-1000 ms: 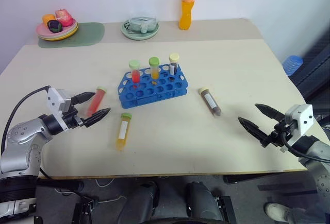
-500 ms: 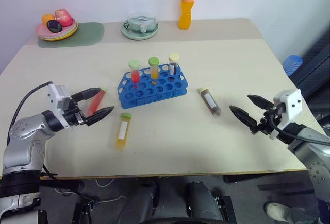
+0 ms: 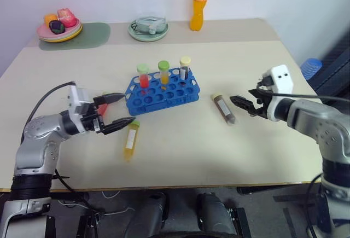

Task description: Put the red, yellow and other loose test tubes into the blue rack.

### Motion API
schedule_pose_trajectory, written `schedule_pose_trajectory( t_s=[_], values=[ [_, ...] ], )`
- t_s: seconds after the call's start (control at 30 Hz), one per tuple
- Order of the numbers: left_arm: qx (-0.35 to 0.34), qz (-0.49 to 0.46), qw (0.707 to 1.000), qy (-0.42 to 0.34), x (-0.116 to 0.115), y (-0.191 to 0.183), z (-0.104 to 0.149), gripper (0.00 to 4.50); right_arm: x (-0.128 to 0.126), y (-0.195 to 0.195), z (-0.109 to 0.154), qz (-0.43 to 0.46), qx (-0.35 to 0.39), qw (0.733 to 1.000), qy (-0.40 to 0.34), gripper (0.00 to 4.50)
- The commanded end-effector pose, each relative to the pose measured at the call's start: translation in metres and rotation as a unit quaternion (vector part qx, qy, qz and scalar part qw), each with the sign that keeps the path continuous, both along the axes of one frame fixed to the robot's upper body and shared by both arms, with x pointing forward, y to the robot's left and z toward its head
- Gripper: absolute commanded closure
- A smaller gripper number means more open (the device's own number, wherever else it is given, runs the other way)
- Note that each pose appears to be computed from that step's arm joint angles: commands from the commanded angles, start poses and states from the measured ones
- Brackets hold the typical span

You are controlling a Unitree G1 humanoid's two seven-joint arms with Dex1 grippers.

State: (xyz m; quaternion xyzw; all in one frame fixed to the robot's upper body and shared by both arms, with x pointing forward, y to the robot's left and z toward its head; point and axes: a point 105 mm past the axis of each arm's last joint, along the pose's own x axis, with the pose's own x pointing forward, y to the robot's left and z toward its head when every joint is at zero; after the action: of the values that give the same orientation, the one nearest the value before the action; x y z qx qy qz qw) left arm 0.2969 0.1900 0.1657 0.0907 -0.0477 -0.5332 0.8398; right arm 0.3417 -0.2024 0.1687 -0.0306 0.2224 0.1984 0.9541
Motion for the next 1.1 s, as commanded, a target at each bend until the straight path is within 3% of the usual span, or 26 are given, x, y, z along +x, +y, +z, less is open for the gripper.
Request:
schedule_pose_trajectory(
  t_s=[0.03, 0.43, 0.83, 0.93, 1.1],
  values=[
    [0.022, -0.033, 0.999, -0.025, -0.003, -0.011, 0.007, 0.03, 0.009, 0.0, -0.004, -0.013, -0.009, 0.999, 0.045, 0.31],
    [0.008, -0.054, 0.998, -0.008, -0.001, -0.03, -0.001, 0.03, 0.032, 0.035, -0.004, 0.024, 0.003, 0.989, 0.148, 0.31],
    [0.009, -0.047, 0.999, -0.008, -0.005, -0.034, -0.01, 0.03, 0.058, 0.048, -0.041, 0.054, -0.088, 0.979, 0.176, 0.31],
    [0.007, -0.041, 0.999, -0.009, -0.006, -0.034, -0.01, 0.0, 0.061, 0.047, -0.048, 0.068, -0.13, 0.974, 0.173, 1.23],
    [0.008, -0.037, 0.999, -0.01, -0.006, -0.034, -0.01, 0.0, 0.062, 0.054, -0.05, 0.117, -0.183, 0.965, 0.148, 3.6]
  ],
)
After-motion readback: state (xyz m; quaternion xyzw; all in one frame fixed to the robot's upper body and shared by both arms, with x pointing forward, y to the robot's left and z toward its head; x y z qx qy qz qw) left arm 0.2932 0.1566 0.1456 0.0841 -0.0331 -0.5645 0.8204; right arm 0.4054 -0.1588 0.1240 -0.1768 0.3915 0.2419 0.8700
